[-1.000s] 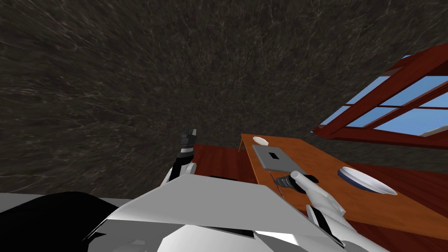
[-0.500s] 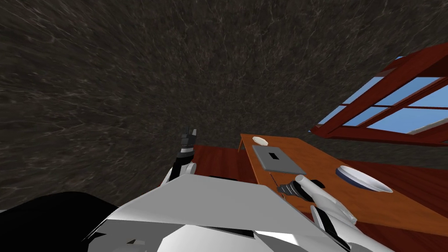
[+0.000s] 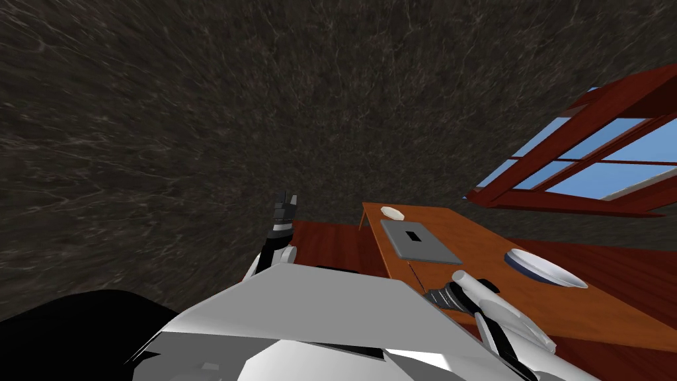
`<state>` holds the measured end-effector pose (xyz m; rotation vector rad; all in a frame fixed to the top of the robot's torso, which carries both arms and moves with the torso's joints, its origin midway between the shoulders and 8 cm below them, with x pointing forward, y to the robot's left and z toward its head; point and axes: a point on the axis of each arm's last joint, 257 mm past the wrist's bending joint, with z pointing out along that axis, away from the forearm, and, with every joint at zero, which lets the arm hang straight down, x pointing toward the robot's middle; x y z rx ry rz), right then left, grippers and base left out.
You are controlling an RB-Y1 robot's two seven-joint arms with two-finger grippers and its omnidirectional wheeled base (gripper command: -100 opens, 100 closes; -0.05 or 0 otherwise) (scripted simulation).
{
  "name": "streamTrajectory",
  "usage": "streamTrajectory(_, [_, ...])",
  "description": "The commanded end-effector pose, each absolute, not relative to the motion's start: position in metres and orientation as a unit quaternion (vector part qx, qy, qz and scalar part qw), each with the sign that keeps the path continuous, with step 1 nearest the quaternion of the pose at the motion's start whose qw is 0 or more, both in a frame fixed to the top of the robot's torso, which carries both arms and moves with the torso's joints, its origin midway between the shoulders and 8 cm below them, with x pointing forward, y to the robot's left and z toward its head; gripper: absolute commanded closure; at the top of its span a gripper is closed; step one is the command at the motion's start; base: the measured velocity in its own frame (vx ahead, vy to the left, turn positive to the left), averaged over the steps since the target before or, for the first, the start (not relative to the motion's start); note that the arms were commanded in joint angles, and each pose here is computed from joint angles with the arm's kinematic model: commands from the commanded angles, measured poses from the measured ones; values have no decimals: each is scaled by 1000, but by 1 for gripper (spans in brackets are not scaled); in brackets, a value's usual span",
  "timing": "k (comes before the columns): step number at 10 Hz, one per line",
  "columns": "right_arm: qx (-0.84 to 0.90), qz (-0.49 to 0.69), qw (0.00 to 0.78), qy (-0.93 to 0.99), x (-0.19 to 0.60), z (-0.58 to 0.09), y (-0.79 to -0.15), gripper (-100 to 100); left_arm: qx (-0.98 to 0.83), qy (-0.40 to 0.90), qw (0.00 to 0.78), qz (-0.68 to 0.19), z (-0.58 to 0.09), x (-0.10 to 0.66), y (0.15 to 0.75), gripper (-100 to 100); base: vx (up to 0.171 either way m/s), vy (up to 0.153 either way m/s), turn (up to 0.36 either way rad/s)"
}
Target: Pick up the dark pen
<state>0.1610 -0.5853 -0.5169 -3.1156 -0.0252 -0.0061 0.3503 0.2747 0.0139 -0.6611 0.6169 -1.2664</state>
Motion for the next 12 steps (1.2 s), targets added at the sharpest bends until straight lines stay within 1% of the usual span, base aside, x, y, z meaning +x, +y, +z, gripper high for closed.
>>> streamTrajectory(1, [-1000, 5, 18, -1, 155, -518, -585, -100, -298, 278, 712, -571, 14, 350, 275, 0, 15, 0, -16])
streamTrajectory(3, [-1000, 10, 21, 2, 151, -519, -583, -100, -298, 278, 712, -571, 14, 350, 275, 0, 11, 0, -13])
streamTrajectory(4, [-1000, 11, 21, 3, 150, -519, -583, 0, -298, 278, 712, -571, 14, 350, 275, 0, 0, 0, 0])
streamTrajectory(5, [-999, 10, 23, 21, 139, -522, -585, -100, -298, 278, 712, -571, 14, 350, 275, 0, -40, -9, 380])
streamTrajectory(7, [-998, 9, 25, 57, 117, -528, -588, -100, -298, 278, 712, -571, 14, 350, 275, 0, -96, -26, 315])
streamTrajectory(9, [-997, 8, 25, 76, 105, -531, -590, -100, -298, 278, 712, -571, 14, 350, 275, 0, -65, -24, 187])
streamTrajectory(10, [-998, -6, 14, 64, 121, -524, -598, -100, -298, 278, 712, -571, 14, 350, 275, 0, -48, -11, 108])
streamTrajectory(11, [-997, 8, 25, 76, 105, -531, -590, -100, -298, 278, 712, -571, 14, 350, 275, 0, -16, -7, -11])
streamTrajectory(12, [-995, 8, 26, 94, 94, -534, -591, -100, -298, 278, 712, -571, 14, 350, 275, 0, -30, 0, 203])
